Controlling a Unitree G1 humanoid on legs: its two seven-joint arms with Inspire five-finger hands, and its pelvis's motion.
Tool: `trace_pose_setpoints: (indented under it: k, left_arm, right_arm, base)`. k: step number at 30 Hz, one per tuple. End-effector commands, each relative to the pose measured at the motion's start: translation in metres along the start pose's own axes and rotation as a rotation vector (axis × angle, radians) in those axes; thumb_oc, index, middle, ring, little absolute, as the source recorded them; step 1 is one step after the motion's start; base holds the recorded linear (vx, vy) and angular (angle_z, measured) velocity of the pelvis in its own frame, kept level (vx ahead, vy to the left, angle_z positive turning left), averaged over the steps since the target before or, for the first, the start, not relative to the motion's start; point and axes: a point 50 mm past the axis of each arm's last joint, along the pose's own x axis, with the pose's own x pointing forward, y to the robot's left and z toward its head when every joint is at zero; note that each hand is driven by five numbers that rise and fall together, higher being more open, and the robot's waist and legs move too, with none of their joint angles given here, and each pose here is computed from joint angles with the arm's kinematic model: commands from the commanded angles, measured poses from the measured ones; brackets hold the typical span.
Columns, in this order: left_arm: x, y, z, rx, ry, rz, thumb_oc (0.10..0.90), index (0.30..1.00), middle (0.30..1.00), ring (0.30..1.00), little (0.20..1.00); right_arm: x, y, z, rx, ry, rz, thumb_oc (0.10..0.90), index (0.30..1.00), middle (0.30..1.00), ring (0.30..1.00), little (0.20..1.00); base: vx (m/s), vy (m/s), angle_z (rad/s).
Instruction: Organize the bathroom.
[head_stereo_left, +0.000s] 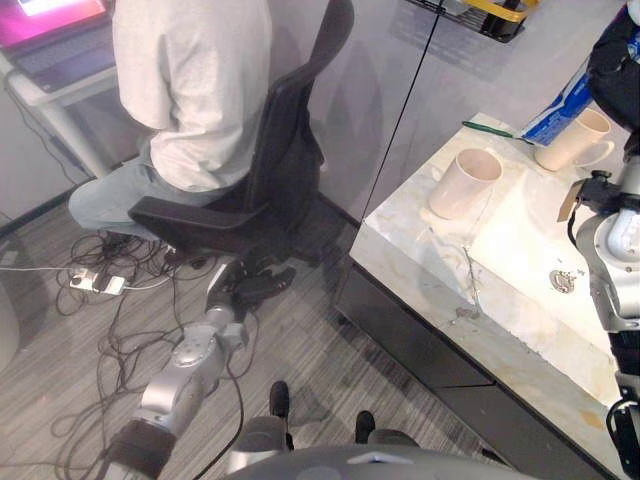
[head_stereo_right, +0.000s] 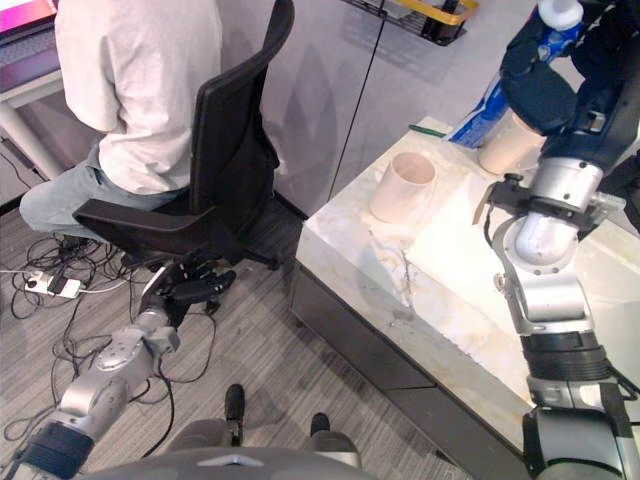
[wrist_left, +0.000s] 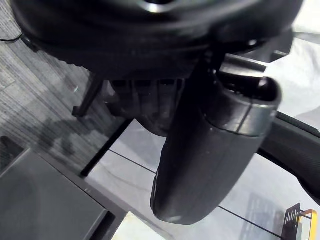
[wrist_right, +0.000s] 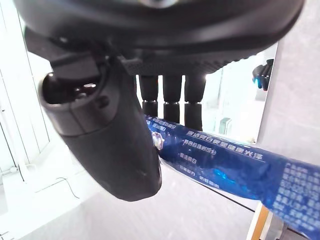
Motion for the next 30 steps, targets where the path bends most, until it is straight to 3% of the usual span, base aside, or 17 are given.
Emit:
trace_pose_setpoints:
  k: [1,10,30]
  left_arm:
    - [0.002,-0.017,0.024,0.008,-0.136,-0.086,0.800,0.900,0.900,0.900,0.900]
    - [0.000,-0.017,0.023,0.015,-0.131,-0.072,0.800,0.900,0.900,0.900,0.900]
    - [-0.012,-0.004,0.010,0.021,-0.081,-0.050,0.800,0.900,0.900,0.900,0.900]
  right_arm:
    - [0.038,-0.013,0.043,0.007,-0.252,-0.037,0.400,0.300,0.300,0.300,0.300]
    - [0.015,0.004,0.017,0.018,-0.122,0.019,0.400,0.300,0.300,0.300,0.300]
    - [0.012,-0.003,0.008,-0.033,-0.083,-0.008,0.400,0.300,0.300,0.300,0.300]
  base:
    - [0.07,-0.002,0.03]
    - [0.04,-0.009,0.00]
    - [0.06,-0.020,0.03]
